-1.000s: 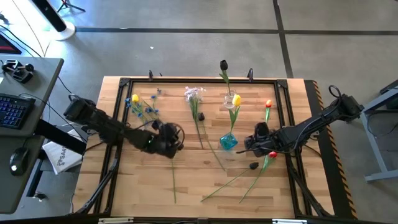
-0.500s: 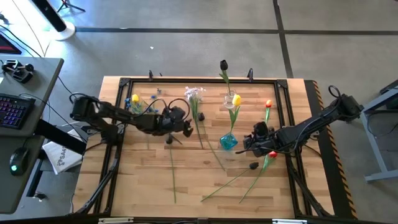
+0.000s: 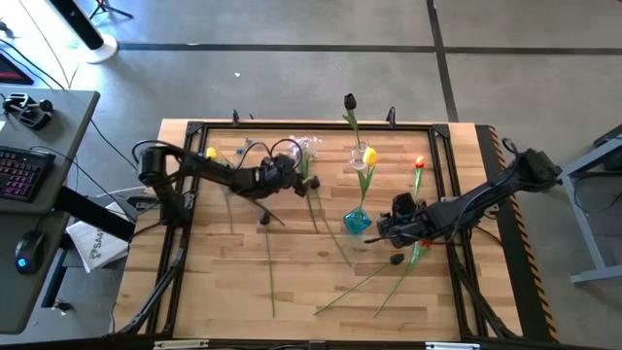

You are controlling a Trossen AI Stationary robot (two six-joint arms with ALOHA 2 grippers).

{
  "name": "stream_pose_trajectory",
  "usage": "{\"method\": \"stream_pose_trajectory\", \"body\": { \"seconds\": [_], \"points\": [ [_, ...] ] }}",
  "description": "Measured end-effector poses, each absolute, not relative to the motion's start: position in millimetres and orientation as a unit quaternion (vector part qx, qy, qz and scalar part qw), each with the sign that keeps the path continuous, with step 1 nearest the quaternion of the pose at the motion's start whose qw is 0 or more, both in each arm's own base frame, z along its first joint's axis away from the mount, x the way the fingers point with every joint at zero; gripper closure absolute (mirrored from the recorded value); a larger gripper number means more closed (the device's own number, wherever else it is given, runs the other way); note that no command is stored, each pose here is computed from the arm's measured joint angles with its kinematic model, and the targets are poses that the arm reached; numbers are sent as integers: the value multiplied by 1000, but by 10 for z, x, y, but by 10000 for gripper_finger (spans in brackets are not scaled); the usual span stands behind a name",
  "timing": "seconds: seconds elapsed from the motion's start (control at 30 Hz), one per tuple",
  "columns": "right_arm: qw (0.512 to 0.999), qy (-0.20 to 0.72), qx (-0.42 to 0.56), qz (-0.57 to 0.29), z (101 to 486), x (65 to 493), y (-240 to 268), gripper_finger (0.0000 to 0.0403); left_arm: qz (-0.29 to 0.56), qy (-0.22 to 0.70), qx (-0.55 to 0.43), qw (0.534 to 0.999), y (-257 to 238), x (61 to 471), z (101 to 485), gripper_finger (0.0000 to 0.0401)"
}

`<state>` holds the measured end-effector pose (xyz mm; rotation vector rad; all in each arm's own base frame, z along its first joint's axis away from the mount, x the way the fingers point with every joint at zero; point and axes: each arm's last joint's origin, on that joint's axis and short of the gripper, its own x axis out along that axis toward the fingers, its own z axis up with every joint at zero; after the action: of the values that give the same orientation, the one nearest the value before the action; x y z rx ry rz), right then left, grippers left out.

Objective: Sort flowers into vase by color
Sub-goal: Put the blue flower into the transparent flower vase

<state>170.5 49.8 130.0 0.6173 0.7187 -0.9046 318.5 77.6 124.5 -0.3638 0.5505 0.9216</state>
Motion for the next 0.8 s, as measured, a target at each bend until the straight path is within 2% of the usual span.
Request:
{"method": "stream_pose_trajectory", "body": {
  "seconds": [0.3, 0.5, 0.8],
  "points": [
    [795, 336, 287, -415, 1271, 1738, 513, 171, 432, 261, -180, 845, 923, 3245, 1080, 164],
    [798, 336, 285, -411, 1272, 1746, 516, 171, 419, 303, -175, 838, 951, 3186, 1053, 165],
    [798, 335, 286, -411, 1273, 1748, 517, 171, 420, 349, -152, 824, 907, 3024, 1287, 165]
  ]
}}
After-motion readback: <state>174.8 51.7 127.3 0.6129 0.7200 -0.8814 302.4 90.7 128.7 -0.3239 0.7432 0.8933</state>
